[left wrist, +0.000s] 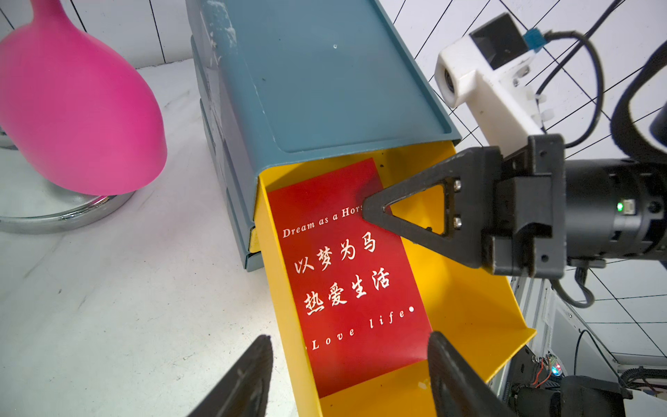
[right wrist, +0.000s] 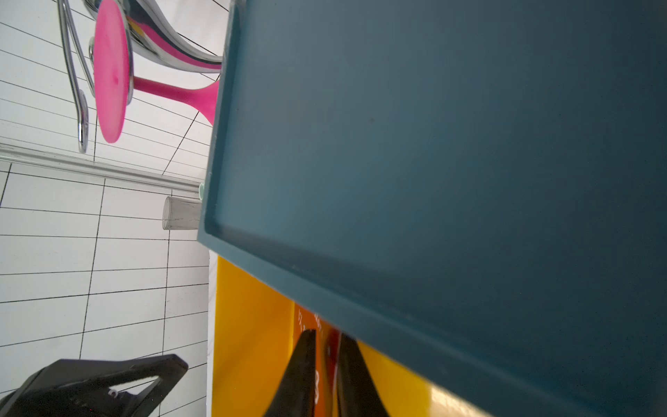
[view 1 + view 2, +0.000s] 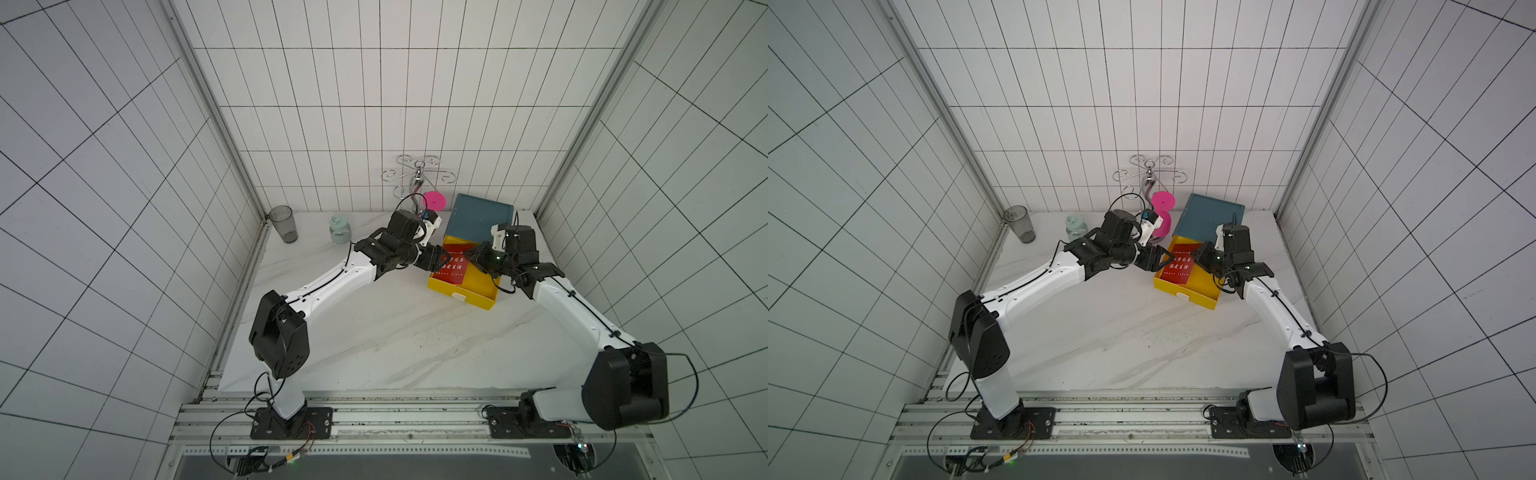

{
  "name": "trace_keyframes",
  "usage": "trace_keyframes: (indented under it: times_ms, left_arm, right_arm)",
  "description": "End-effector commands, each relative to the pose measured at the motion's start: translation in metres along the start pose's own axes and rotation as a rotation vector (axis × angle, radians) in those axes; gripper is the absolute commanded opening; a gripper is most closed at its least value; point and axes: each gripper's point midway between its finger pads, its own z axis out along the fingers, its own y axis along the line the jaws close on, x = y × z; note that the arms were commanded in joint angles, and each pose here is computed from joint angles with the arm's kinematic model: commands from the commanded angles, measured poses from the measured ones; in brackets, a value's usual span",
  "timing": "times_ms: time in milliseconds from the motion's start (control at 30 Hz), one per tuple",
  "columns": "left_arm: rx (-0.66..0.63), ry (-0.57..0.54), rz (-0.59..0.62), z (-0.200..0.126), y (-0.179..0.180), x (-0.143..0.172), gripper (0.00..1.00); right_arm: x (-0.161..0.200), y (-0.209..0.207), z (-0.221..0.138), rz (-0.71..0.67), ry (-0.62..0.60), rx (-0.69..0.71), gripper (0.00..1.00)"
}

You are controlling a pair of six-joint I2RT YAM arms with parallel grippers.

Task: Take the postcards out of the drawer
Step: Pick up the postcard from the drawer.

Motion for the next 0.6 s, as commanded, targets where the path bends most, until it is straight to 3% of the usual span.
trace_keyframes:
  times_ms: [0,100,567]
  left_arm:
    - [-0.003,-0.051,0.002,-0.016,-0.001,-0.013,0.67]
    - [-0.014,-0.058,-0.006,-0.021,0.003,-0.014,0.67]
    - [-0.064,-0.105,-0.032,-0.048,0.027,-0.025,0.67]
  right_arm:
    - [0.003,-0.009,0.004,0.018,0.006,0.013,0.06]
    - [-0.001,-0.004,-0.001,0.026,-0.002,-0.002,0.00]
    - [-0.020,0.035,-0.041,0.031,-0.003,-0.119,0.00]
